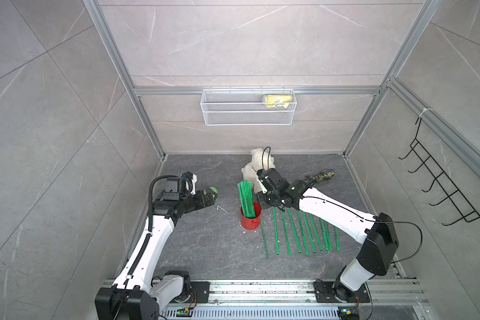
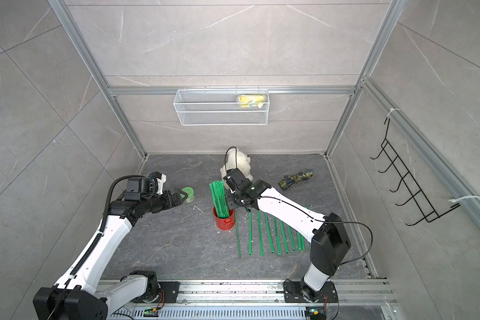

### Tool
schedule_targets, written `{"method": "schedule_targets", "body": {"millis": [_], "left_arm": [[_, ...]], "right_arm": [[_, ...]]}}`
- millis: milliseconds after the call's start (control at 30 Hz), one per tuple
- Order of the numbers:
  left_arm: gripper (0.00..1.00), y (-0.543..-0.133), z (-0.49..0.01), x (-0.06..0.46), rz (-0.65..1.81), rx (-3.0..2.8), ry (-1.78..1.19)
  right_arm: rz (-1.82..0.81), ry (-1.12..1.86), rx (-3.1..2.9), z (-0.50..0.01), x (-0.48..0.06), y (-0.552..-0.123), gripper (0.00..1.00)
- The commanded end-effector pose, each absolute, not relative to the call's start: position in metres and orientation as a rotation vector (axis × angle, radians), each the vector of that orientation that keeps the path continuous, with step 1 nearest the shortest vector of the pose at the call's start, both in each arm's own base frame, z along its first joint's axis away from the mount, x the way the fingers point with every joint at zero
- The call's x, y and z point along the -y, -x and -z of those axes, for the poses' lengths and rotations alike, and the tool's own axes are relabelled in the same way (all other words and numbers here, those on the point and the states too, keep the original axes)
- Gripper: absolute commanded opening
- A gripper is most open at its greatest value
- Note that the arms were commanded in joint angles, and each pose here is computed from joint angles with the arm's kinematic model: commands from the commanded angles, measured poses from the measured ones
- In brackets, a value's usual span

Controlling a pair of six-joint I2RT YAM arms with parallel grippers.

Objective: Take the straws out of the storage container
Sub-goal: Pick up the straw from the container.

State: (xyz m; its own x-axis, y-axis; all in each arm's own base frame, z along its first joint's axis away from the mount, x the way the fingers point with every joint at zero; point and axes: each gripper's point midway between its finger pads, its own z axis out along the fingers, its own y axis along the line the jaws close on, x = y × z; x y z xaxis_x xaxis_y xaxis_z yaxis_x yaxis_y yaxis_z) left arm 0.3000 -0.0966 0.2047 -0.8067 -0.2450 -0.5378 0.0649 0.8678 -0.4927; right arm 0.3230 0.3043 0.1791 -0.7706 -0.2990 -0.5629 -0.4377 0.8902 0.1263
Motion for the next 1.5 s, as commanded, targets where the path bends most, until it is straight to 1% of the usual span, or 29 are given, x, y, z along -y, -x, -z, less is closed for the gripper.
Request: {"method": "schedule_targets", "body": {"millis": [0, 400, 1167, 1467], "left_arm": [[1.00, -0.301, -0.212, 0.098, 0.655, -2.402, 0.084], [1.00, -0.301, -0.212, 0.100, 0.655, -2.404, 0.073], [1.00, -0.300, -0.210, 0.100, 0.641, -2.416, 0.069], [1.00, -0.301, -0.210, 0.100, 0.639, -2.416, 0.070]], "right_arm": [[-0.418, 0.545, -2.464, -0.189, -0.326, -0.331, 0.36], [-0.409, 0.566, -2.500, -0.172, -0.340, -0.341, 0.35], [-0.322, 0.536, -2.535, -0.155, -0.335, -0.353, 0.24], [-0.320, 0.534, -2.547, -0.151, -0.336, -0.356, 0.23]]}}
